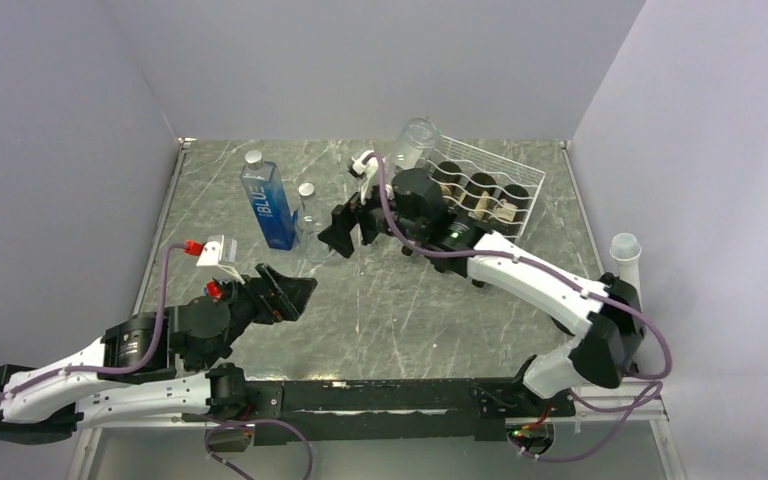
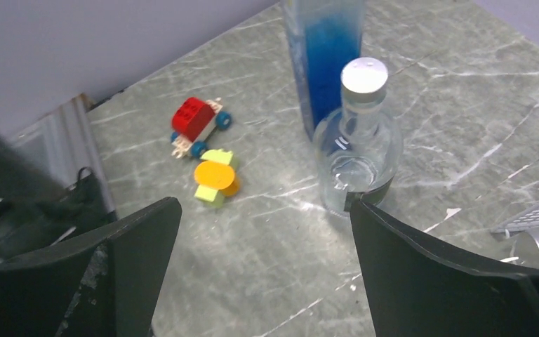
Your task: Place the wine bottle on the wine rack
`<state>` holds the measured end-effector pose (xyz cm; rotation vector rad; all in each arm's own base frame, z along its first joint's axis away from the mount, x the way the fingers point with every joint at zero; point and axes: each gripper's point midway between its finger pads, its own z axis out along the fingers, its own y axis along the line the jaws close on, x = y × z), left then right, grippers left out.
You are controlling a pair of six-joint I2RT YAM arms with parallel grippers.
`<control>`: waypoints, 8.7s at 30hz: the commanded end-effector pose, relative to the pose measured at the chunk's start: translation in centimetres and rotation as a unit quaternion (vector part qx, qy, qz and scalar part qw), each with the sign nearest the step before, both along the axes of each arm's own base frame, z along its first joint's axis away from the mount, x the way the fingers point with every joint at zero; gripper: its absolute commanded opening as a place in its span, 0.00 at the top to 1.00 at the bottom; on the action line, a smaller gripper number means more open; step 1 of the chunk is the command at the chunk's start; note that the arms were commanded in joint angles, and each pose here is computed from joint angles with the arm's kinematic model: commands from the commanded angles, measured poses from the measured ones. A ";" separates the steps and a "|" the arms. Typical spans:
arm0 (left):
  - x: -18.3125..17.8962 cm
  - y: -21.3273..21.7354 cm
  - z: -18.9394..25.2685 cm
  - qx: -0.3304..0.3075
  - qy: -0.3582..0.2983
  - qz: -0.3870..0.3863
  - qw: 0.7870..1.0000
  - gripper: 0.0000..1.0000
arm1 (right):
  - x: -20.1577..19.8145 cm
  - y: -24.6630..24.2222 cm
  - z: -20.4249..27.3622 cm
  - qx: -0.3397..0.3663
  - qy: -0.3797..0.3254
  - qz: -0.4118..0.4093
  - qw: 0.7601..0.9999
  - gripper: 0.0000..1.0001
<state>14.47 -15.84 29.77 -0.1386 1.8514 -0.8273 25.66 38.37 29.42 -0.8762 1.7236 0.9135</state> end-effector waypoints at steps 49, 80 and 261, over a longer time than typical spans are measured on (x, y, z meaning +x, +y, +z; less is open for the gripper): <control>0.3 -2.4 1.4 -0.001 -0.011 -0.015 1.000 0.01 | 4.5 -0.6 0.2 -0.042 -0.034 -0.152 0.987 1.00; 0.0 -4.2 -1.7 0.026 0.001 -0.037 0.999 0.01 | -7.9 -11.0 -8.4 -0.199 0.101 -0.092 0.971 0.61; -0.9 -1.6 1.0 -0.027 -0.026 -0.054 0.998 0.01 | 9.7 -17.5 -24.8 -0.535 -0.195 -0.129 0.812 0.44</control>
